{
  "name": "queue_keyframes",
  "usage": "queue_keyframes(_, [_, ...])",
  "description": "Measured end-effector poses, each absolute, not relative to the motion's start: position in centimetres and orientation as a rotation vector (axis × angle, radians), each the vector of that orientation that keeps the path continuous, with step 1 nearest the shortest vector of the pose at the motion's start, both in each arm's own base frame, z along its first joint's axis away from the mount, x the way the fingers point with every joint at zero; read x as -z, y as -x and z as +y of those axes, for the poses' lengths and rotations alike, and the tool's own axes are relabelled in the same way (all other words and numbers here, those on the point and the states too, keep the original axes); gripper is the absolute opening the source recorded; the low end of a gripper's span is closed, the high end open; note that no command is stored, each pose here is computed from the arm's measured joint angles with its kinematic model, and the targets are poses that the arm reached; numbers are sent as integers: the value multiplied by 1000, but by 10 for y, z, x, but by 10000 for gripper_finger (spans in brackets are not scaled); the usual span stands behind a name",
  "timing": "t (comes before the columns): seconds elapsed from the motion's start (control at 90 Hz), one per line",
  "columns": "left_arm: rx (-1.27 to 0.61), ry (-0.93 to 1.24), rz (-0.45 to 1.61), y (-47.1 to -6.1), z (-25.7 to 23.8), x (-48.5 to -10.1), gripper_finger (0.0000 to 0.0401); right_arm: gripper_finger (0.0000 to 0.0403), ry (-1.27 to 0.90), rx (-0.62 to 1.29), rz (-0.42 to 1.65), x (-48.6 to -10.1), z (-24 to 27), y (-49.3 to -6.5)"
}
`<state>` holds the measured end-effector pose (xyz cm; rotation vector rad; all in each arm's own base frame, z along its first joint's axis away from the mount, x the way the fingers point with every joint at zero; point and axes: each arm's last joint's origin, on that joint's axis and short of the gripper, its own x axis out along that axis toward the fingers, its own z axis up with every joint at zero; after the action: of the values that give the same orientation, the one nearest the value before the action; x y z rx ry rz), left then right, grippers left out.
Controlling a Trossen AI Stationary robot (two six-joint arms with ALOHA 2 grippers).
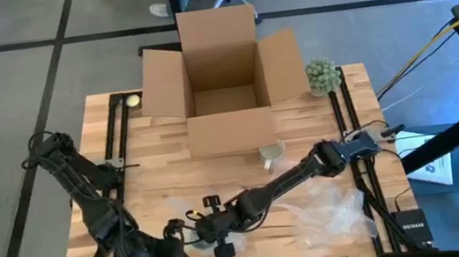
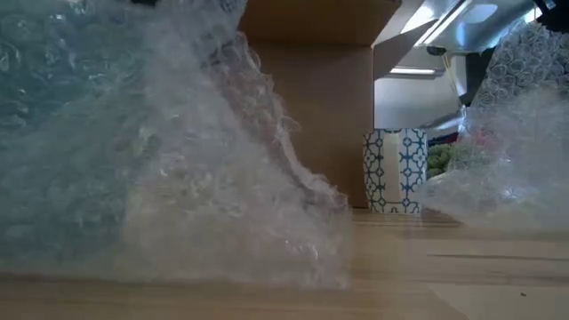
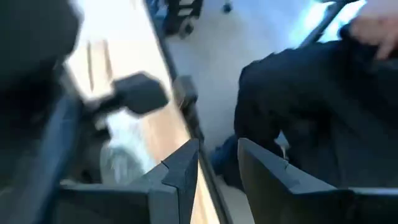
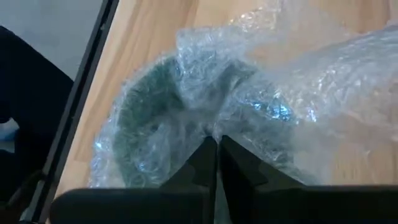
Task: Wrap mug
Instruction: Wrap the green mug with bubble wrap
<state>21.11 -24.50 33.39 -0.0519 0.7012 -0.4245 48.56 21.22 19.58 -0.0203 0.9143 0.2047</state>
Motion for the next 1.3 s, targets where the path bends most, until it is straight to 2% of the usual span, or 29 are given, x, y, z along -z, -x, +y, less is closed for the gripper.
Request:
queue_keyframes(0.256, [429,198,706,-167,-238,-360,98,3,22,-203,918,-196,212,-486])
queue_keyframes(0.333, [327,216,694,-147,-226,-368,98,3,22,-203,917,-196,211,-486])
queue_keyframes(0.511, [-30,183,601,-113,-196,-367,98,3,40,-215,909,-196,212,-486])
queue_keyframes(0.667, [-255,201,541,-113,-179,-353,98,3,70,-233,903,-196,214,-485])
queue_keyframes(0.911, [-438,220,542,-137,-165,-300,98,3,139,-282,870,-198,221,-484])
queue_keyframes(1.089, [-431,263,555,-156,-163,-268,98,3,167,-300,865,-198,224,-483])
queue_keyframes(1.3, [-188,322,534,-183,-181,-238,98,3,172,-302,863,-198,224,-483])
